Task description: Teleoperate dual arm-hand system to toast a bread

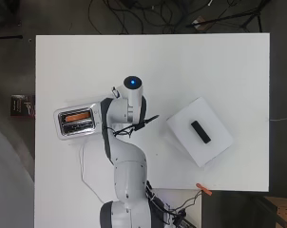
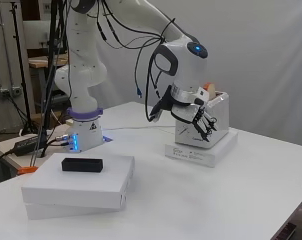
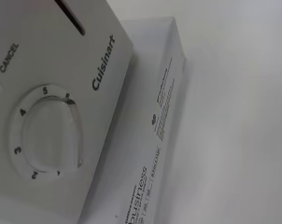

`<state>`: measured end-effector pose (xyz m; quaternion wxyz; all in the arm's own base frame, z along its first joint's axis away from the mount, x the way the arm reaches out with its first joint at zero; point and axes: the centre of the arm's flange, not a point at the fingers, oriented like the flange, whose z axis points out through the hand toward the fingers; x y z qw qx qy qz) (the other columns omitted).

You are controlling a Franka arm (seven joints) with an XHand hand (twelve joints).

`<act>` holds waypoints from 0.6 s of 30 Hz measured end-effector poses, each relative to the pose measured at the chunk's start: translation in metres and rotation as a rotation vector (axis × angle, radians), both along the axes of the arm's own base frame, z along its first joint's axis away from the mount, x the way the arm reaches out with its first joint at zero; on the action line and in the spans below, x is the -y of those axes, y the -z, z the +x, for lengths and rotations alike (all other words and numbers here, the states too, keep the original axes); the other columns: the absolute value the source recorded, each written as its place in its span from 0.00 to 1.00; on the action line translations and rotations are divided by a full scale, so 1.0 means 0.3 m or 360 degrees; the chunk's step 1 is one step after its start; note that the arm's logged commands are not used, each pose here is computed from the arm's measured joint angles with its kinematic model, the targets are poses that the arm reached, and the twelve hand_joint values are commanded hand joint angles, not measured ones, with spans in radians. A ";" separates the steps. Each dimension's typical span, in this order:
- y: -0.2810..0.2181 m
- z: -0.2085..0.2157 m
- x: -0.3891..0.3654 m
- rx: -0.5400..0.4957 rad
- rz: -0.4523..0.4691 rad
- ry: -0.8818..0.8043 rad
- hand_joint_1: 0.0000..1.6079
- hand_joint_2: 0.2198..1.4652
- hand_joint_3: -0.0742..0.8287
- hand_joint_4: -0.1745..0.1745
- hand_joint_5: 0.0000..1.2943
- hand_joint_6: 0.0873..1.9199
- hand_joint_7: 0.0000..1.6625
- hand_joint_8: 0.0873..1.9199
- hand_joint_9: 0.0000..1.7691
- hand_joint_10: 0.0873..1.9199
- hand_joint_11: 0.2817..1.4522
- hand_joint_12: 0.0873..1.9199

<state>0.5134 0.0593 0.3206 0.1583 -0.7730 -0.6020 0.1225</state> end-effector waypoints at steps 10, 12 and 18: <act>-0.013 -0.017 0.152 0.0026 -0.0015 0.0153 0.16 0.76 0.09 0.28 0.26 0.00 0.45 0.00 0.51 0.00 0.32 0.00; -0.020 -0.014 0.136 0.0037 -0.0021 0.0155 0.16 0.75 0.08 0.29 0.26 0.00 0.41 0.00 0.45 0.00 0.25 0.00; -0.022 -0.003 0.101 0.0051 0.0007 0.0120 0.17 0.72 0.07 0.24 0.27 0.00 0.40 0.00 0.44 0.00 0.25 0.00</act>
